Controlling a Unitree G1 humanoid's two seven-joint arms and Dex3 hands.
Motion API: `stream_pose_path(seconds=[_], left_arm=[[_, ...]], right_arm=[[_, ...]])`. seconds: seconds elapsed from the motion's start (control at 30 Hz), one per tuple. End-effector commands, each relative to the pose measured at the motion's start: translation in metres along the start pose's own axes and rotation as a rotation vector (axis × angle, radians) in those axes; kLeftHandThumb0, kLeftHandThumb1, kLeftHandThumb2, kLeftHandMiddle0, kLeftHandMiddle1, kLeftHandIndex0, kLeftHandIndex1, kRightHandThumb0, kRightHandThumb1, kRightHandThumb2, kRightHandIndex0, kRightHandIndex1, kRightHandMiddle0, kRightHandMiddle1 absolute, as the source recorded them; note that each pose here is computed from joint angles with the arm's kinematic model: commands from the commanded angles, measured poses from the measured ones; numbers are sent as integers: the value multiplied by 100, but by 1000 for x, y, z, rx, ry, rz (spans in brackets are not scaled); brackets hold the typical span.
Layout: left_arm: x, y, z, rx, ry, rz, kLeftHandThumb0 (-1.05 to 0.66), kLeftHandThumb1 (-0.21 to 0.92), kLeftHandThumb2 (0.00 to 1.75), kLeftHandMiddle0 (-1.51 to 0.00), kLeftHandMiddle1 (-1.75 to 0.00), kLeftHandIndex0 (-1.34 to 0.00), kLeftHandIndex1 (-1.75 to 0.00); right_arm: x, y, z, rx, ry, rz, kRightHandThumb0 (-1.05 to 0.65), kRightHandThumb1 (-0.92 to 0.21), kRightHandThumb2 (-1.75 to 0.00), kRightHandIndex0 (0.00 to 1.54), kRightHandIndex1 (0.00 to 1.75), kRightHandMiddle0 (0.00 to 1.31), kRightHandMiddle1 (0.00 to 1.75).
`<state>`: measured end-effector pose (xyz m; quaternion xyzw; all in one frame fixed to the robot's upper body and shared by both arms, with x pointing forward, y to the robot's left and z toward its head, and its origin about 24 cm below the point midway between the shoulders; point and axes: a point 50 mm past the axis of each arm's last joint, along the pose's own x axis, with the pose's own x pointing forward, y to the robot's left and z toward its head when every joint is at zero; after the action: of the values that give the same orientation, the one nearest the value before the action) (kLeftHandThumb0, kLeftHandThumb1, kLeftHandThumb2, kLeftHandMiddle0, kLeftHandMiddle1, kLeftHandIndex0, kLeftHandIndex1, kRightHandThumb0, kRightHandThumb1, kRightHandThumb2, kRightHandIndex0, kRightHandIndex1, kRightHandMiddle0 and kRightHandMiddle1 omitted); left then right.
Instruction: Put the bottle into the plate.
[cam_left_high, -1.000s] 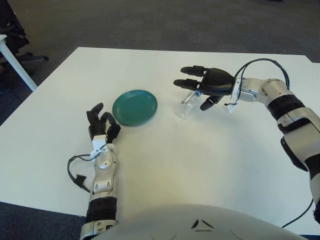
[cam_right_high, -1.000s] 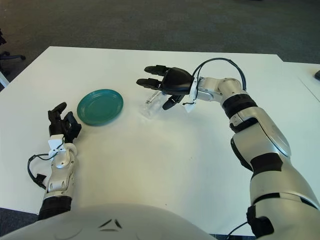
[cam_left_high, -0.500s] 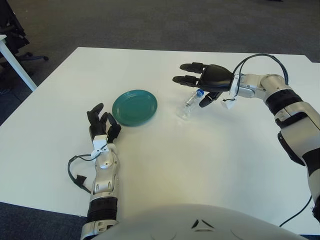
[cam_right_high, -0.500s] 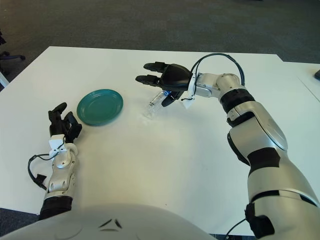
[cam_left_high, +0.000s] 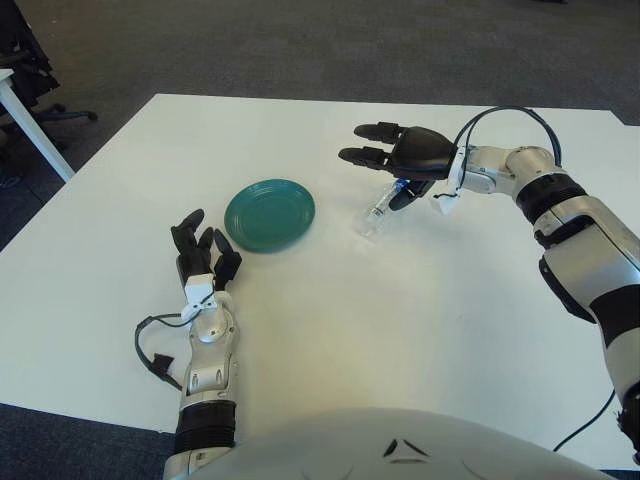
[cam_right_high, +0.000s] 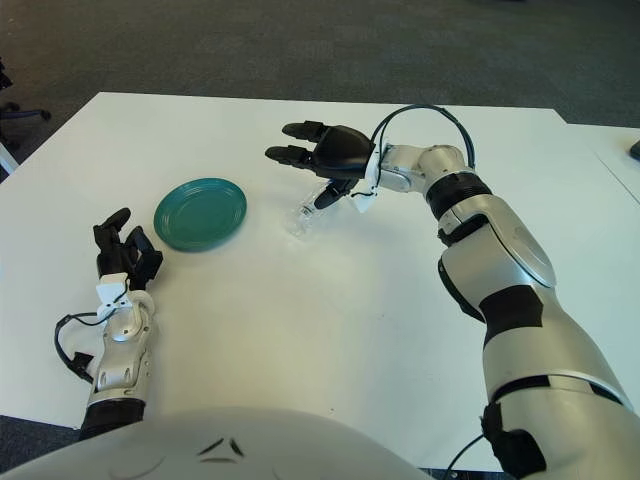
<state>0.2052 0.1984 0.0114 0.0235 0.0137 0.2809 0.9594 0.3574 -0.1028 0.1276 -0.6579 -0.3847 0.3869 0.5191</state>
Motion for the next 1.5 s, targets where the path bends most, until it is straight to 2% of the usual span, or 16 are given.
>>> stream_pose_path(seconds=[0.0, 0.6, 0.73, 1.47], left_arm=[[-5, 1, 1, 13, -3, -11, -74, 92, 87, -36, -33, 0, -102], [-25, 13, 3, 48, -2, -15, -75, 92, 87, -38, -30, 0, -101], [-30, 17, 3, 48, 6, -15, -76, 92, 88, -39, -30, -1, -102], [-45, 42, 0, 86, -8, -10, -78, 92, 88, -42, -30, -3, -103]], right_arm=[[5, 5, 4, 5, -4, -10, -105, -92, -67, 0, 0, 0, 0], [18, 24, 22, 123, -19, -37, -105, -92, -71, 0, 0, 0, 0], [19, 33, 28, 147, -13, -43, -105, -92, -71, 0, 0, 0, 0], [7, 62, 38, 226, 31, -25, -105, -92, -65, 0, 0, 0, 0]])
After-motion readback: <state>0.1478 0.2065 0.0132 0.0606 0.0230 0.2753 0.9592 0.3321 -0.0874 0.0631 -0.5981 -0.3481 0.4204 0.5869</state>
